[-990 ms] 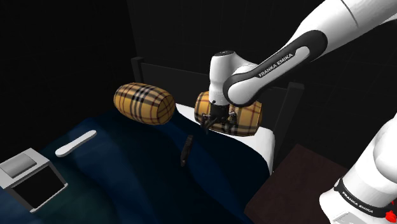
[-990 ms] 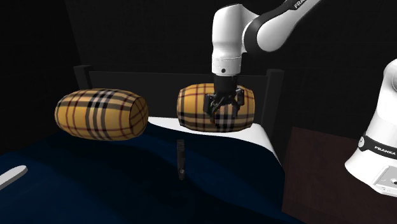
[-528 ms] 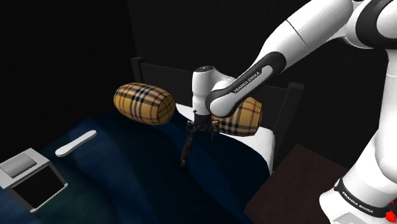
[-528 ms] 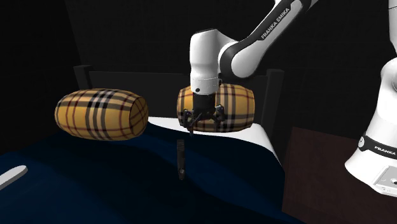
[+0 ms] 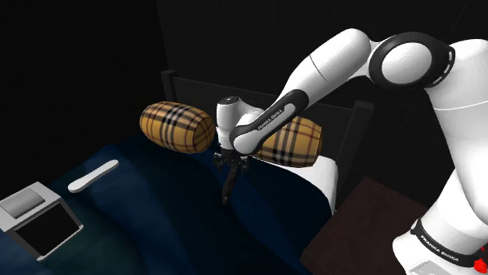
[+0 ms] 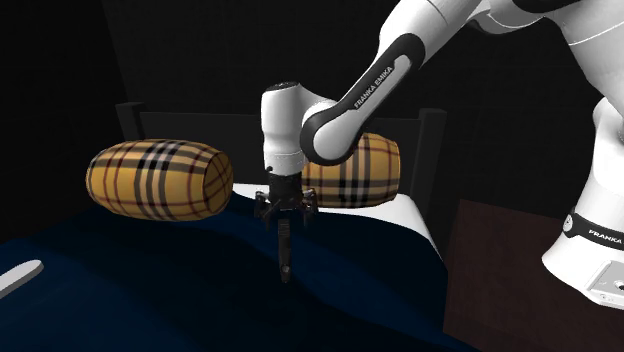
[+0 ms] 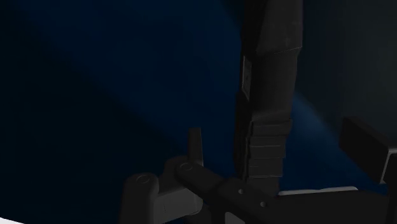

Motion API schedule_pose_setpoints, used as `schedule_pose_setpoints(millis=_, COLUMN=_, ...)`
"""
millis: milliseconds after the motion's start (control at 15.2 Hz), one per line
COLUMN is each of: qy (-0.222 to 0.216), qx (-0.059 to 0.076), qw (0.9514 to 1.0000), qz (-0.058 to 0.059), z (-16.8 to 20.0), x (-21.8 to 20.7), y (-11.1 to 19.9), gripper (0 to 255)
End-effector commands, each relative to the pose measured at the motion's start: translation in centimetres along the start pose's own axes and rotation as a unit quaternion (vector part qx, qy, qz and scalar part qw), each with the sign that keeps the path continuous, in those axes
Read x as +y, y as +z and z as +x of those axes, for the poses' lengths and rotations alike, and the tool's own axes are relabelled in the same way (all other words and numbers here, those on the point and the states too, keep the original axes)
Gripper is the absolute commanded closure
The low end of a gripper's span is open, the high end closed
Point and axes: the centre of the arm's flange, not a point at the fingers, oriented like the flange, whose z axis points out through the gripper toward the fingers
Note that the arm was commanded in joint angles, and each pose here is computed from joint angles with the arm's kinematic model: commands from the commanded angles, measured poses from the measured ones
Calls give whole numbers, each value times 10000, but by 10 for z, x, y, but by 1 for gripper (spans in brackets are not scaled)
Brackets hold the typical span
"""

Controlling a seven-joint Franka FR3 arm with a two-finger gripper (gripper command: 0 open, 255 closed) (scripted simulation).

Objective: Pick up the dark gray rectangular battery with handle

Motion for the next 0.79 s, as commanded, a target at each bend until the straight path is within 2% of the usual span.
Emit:
schedule_pose_setpoints(millis=0, qy=105, qx=18, qw=9999, qz=7, z=1, x=-8, y=13, gripper=0)
schedule_pose_setpoints(millis=528, qy=105, qx=19, qw=9999, qz=6, z=-1, x=-8, y=48, gripper=0)
schedule_pose_setpoints(millis=594, qy=104, qx=19, qw=9999, qz=6, z=-1, x=-9, y=48, gripper=255)
schedule_pose_setpoints(millis=726, qy=104, qx=19, qw=9999, qz=6, z=-1, x=-9, y=49, gripper=255)
